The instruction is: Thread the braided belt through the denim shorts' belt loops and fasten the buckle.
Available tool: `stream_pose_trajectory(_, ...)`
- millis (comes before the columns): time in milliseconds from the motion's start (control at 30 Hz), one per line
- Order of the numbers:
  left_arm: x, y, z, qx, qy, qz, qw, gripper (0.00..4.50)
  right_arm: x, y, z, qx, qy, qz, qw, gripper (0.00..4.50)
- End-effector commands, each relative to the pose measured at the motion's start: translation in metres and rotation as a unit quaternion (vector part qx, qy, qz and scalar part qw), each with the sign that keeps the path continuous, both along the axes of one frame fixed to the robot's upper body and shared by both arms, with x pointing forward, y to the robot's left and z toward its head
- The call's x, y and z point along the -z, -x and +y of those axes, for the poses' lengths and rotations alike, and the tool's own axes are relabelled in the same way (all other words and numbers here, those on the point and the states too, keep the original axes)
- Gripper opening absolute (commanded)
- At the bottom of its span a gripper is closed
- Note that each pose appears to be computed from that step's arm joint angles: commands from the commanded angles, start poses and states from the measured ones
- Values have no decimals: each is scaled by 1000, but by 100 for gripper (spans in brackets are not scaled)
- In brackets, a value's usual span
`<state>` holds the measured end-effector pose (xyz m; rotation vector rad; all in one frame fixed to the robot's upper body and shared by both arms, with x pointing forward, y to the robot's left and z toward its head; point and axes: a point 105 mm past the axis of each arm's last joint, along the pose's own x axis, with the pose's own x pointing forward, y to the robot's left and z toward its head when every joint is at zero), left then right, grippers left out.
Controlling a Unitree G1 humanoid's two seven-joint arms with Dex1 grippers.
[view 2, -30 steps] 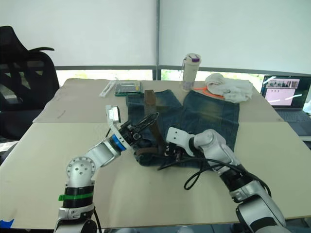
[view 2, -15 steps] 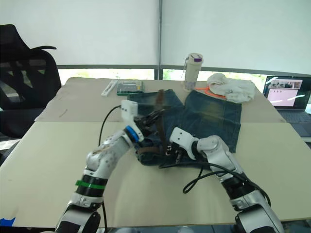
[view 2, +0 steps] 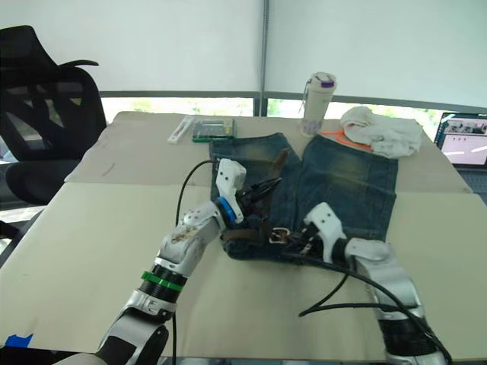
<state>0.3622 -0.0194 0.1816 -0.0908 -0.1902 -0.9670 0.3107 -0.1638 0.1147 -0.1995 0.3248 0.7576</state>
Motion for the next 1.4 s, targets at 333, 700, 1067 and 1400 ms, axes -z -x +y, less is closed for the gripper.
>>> stream_pose_trajectory(333,13,-3,-18,-66,-78,-78,992,0,-104,2,10,109,-296,-67,947,369)
stream_pose_trajectory(700,15,2,-25,-61,-93,-111,988,0,-107,-17,26,158,-340,-33,926,369)
stream_pose_trajectory(1067,20,8,-27,-41,-94,-111,989,0,-110,-27,19,196,-345,-36,917,112)
stream_pose_trajectory(1400,14,12,-18,-19,-75,-117,990,343,-105,-27,7,213,-339,-32,916,0)
